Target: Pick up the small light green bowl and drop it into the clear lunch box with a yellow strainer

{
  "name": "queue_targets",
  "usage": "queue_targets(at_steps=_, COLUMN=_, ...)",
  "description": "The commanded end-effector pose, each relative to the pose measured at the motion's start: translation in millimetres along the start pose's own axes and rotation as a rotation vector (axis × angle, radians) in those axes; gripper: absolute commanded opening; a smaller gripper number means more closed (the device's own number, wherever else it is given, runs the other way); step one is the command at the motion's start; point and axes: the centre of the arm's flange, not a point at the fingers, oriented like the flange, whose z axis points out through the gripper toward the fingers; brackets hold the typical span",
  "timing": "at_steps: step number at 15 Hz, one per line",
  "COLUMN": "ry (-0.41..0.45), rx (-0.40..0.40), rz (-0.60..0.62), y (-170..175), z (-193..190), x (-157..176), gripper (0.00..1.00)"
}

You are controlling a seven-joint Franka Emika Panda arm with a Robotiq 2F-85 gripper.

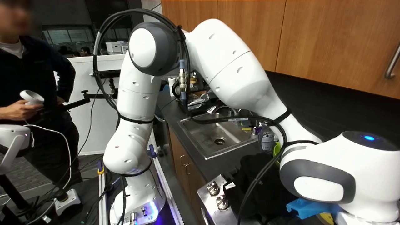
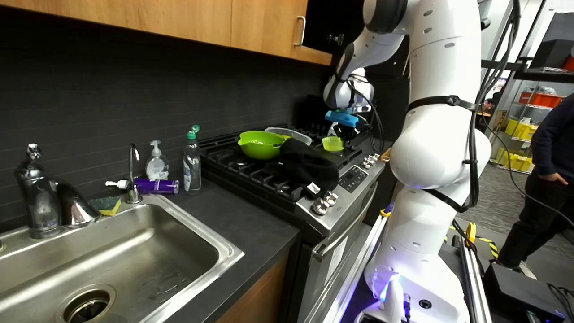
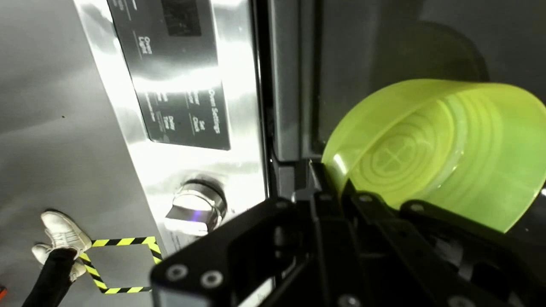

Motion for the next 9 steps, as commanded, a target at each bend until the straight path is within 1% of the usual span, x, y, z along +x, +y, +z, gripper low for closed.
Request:
queue_targets(at_steps=1, ry=0.037, rx=0.062, rz=0.016, y=6, z=-36, x=7, gripper=0.01)
queue_targets(at_steps=5, ry=0.054, rx=0.128, rz=0.013, y=4, z=-63, x=5, gripper=0.01)
queue_targets(at_steps=7, ry=0.062, rx=0.179, rz=-0.004, y=-3, z=-85, x=-2, gripper=0.01)
queue_targets(at_steps=9, ry=0.083, rx=0.248, rz=-0.026, y=-10, z=-113, x=-9, gripper=0.01)
